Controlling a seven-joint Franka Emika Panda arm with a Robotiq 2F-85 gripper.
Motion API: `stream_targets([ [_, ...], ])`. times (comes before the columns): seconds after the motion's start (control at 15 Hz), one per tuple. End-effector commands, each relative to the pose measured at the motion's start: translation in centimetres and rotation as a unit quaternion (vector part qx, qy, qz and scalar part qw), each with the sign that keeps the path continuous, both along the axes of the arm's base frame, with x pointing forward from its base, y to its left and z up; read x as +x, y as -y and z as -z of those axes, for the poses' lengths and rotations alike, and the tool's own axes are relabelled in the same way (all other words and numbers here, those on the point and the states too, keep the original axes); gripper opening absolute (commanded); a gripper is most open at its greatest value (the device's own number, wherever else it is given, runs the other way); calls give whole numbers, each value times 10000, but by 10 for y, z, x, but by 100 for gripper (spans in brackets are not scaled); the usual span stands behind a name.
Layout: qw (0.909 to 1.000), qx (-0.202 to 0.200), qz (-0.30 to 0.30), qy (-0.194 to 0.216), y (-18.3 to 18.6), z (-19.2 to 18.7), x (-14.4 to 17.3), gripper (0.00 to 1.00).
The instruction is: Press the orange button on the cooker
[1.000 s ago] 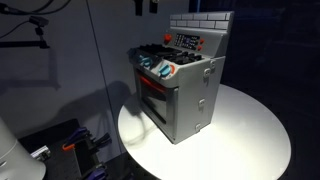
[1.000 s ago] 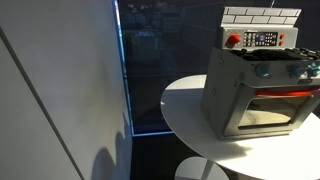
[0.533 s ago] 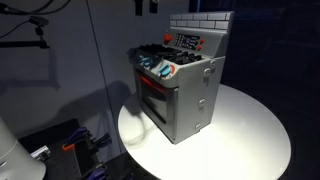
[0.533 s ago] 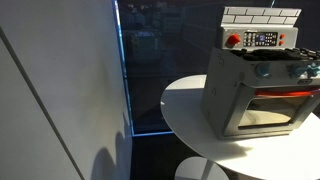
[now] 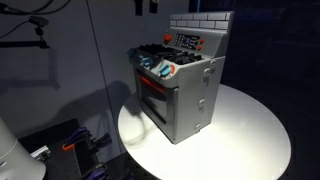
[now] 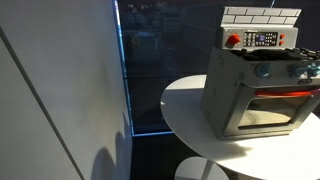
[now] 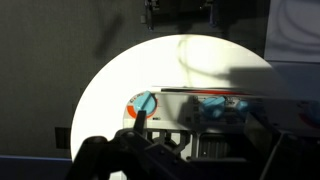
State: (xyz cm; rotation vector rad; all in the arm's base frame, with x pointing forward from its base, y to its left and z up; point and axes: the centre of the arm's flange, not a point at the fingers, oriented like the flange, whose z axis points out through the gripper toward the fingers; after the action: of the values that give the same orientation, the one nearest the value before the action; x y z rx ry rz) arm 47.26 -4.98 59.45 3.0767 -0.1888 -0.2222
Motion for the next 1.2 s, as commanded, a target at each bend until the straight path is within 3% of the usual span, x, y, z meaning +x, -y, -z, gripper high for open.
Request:
stream_targets([
  [0.0,10000,0,0,0,0,0,0,100],
  [0.4,9999,25,126,56,5,-4,10,100],
  [1.13,9971,-38,402,648,21,-5,43,100],
])
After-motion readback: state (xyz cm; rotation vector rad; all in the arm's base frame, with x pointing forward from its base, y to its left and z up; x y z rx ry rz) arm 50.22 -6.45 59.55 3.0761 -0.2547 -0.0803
